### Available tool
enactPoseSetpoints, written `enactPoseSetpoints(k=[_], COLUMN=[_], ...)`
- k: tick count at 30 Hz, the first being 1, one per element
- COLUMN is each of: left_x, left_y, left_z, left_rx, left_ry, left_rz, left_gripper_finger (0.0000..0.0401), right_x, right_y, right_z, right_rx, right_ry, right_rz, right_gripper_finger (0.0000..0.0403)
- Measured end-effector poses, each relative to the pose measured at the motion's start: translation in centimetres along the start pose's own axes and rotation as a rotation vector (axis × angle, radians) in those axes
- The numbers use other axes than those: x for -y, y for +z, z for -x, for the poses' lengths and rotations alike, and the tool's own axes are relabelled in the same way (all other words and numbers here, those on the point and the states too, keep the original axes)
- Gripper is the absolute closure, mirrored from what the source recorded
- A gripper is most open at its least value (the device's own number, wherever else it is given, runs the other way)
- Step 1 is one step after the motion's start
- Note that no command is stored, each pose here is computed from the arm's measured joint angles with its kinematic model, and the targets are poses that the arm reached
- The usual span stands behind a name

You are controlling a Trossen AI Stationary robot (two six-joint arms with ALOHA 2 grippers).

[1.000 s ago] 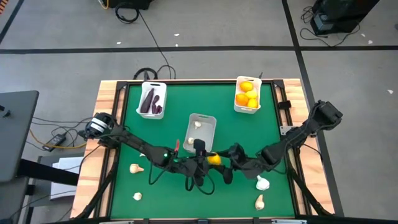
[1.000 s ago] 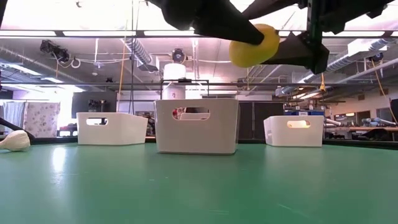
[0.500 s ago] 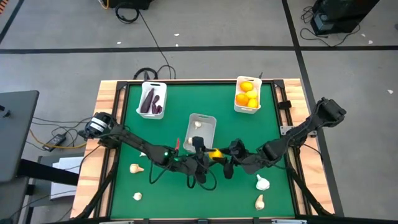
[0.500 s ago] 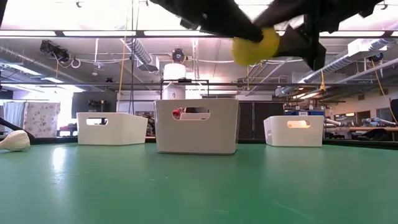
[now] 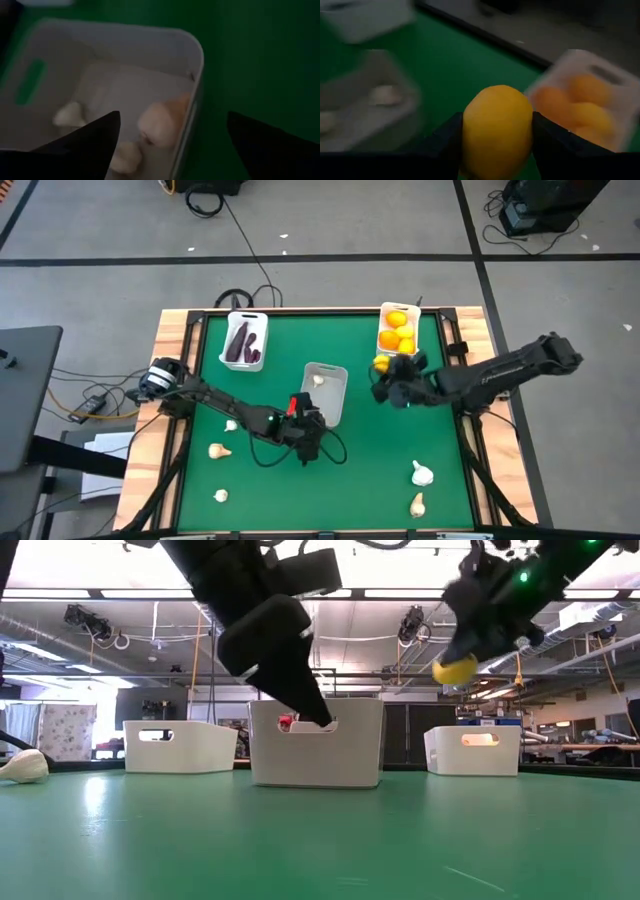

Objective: Sort produce into baskets
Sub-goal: Put the lemon into the right white bin, then adjust the gray bin

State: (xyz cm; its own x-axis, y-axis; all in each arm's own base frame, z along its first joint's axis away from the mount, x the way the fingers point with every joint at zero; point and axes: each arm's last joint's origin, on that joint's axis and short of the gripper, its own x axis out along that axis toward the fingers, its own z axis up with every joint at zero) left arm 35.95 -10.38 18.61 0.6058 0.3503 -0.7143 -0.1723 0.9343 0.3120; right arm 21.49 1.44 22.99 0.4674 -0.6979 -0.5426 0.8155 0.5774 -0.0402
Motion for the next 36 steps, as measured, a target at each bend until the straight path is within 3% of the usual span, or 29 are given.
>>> enactPoseSetpoints(k=[5, 13, 18, 24, 36], left_x=[0.1, 0.5, 0.6, 0.6, 0.2], left_y=[0.2, 1.3, 2.0, 2.0, 0.0], left_z=[-0.1, 0.0, 0.1, 0.1, -0.1], left_rx=[-0.01, 0.081, 0.151, 0.15, -0.046], left_ry=[-0.102, -0.176, -0.207, -0.204, -0.154], left_rz=[0.074, 0.179, 0.191, 0.183, 0.186], left_gripper_finger=[0.0039, 0.0044, 0.0044, 0.0044, 0.0044], right_x=[3.5, 5.3, 5.7, 4.7, 0.6], right_y=[1.1, 2.3, 2.5, 2.1, 0.0], right_z=[-1.9, -4.0, -4.3, -3.7, 0.0], right_rx=[-0.068, -0.089, -0.091, -0.083, -0.093], right_ry=[-0.197, -0.297, -0.31, -0.255, 0.052], right_rz=[0.009, 0.051, 0.037, 0.04, 0.026], right_gripper_finger=[0.0198, 0.0049, 0.0011, 0.0033, 0.0043])
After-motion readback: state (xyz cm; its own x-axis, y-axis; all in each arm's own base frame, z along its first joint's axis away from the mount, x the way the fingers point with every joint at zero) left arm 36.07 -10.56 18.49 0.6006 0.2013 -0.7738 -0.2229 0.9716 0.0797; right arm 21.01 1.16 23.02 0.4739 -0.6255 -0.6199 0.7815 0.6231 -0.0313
